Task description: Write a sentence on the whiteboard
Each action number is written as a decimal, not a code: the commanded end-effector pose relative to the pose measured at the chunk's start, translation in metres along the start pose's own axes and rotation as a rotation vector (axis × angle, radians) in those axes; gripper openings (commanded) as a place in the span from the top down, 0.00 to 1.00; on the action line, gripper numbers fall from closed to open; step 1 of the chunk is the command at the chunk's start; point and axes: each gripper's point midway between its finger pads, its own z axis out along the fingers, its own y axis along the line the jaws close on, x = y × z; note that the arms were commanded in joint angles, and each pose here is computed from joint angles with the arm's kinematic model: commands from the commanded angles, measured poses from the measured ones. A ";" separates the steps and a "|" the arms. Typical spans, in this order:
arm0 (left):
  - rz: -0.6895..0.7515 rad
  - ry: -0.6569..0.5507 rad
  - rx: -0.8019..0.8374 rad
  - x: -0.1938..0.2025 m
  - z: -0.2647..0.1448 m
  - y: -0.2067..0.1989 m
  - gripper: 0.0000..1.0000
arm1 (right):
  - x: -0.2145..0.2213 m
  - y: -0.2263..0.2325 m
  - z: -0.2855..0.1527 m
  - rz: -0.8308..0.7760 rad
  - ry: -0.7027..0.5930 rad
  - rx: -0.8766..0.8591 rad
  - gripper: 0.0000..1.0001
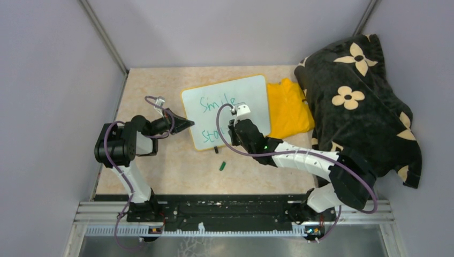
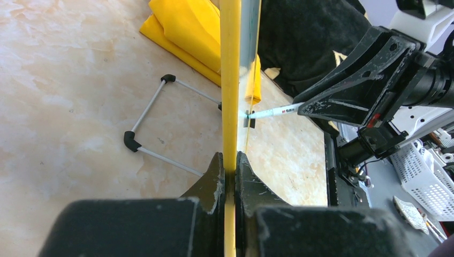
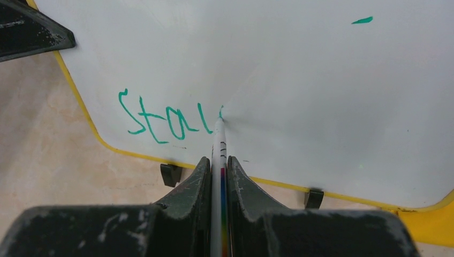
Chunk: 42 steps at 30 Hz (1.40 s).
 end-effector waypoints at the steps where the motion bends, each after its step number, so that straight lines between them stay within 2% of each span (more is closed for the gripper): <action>1: 0.161 -0.011 0.059 -0.003 0.007 -0.009 1.00 | 0.005 0.002 0.001 0.034 0.001 -0.020 1.00; 16: 0.161 -0.010 0.059 -0.003 0.008 -0.009 1.00 | 0.032 0.015 0.001 0.038 0.068 -0.081 1.00; 26: 0.159 -0.008 0.062 -0.002 0.008 -0.009 1.00 | 0.028 0.036 0.005 0.029 0.074 -0.130 1.00; 32: 0.157 -0.008 0.061 -0.002 0.008 -0.008 1.00 | 0.001 0.021 -0.012 0.025 -0.004 -0.086 1.00; 42: 0.150 -0.007 0.057 0.000 0.008 -0.007 1.00 | -0.041 -0.037 -0.033 0.068 -0.130 0.050 1.00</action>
